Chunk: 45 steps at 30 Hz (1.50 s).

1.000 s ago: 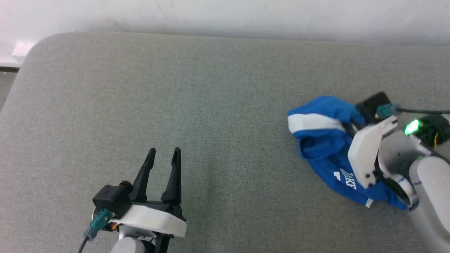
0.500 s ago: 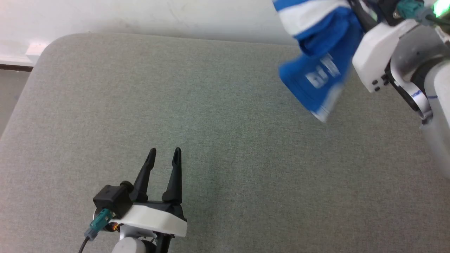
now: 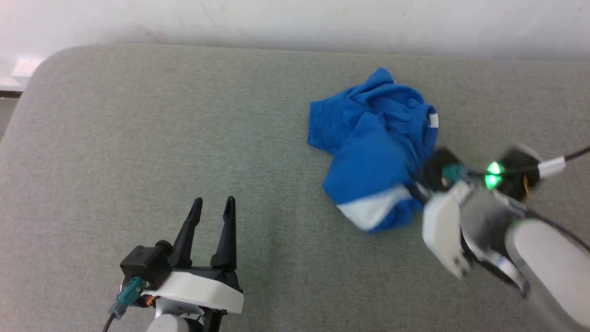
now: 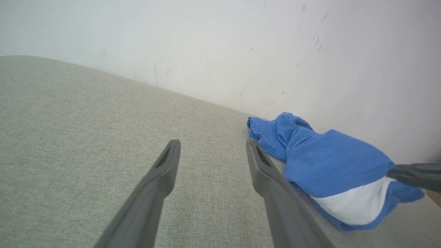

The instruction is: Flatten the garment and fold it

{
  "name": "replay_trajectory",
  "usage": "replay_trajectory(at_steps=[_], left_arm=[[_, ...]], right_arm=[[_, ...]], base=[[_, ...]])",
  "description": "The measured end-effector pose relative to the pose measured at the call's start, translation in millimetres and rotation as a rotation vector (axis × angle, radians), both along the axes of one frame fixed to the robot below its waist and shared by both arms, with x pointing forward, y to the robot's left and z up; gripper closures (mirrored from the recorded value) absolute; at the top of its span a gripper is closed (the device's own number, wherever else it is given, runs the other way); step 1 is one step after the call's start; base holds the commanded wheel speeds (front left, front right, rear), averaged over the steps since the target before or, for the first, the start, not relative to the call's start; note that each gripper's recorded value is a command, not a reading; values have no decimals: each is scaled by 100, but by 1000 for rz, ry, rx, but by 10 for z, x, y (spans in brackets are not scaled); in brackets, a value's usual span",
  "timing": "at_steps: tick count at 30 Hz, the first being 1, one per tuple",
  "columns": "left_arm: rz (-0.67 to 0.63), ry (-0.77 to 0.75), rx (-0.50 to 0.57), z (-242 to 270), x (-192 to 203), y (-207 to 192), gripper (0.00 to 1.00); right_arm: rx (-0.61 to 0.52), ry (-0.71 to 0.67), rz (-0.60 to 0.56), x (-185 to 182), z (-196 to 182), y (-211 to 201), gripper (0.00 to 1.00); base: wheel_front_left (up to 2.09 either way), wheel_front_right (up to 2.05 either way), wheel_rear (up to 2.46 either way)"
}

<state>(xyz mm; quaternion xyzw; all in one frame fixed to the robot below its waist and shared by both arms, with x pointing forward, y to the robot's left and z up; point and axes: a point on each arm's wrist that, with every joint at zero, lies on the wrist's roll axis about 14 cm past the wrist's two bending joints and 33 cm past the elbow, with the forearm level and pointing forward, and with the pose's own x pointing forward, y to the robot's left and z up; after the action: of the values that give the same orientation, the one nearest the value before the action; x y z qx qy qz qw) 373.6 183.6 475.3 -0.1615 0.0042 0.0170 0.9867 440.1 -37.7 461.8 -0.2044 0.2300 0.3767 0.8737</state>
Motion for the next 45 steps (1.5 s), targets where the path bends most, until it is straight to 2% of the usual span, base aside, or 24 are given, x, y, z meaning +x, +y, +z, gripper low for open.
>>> replay_trajectory(at_steps=[4,7,8,9,15,20,23,30,37,38,39,40,41,45], left_arm=[[-24,7,-5,-34,42,-77,0],[-38,10,-9,-49,68,-124,0],[-42,10,-9,-51,75,-137,0],[-47,11,-10,-54,82,-150,0],[-56,4,-11,-30,77,-180,0],[-40,6,-7,-34,53,-126,0],[-30,12,-6,-48,31,-94,0],[-2,25,-16,-72,-53,-19,0],[22,32,-28,-84,-128,41,0],[27,33,-27,-84,-140,57,0],[31,34,-26,-84,-150,70,0],[36,34,-25,-83,-160,83,0],[39,34,-25,-81,-169,94,0],[47,27,-24,-57,-199,114,0]], right_arm=[[-144,250,-56,-465,-509,-495,100],[-182,332,-109,-638,-618,-738,100],[-164,310,-136,-591,-563,-777,35],[-144,271,-153,-527,-482,-786,0],[101,-73,-286,-29,247,-749,0],[176,-175,-278,1,409,-569,0],[166,-145,-208,-68,336,-350,0],[29,123,24,-456,-81,189,0],[-174,243,52,-456,-467,68,0],[-211,268,49,-467,-553,23,5],[-240,287,49,-484,-625,-7,55],[-260,292,53,-487,-665,-20,82],[-270,289,60,-481,-674,-6,100],[-217,231,81,-408,-530,157,100]], base=[[0,0,0],[0,0,0],[0,0,0],[0,0,0],[0,0,0],[0,0,0],[0,0,0],[0,0,0],[0,0,0],[0,0,0],[0,0,0],[0,0,0],[0,0,0],[0,0,0]])
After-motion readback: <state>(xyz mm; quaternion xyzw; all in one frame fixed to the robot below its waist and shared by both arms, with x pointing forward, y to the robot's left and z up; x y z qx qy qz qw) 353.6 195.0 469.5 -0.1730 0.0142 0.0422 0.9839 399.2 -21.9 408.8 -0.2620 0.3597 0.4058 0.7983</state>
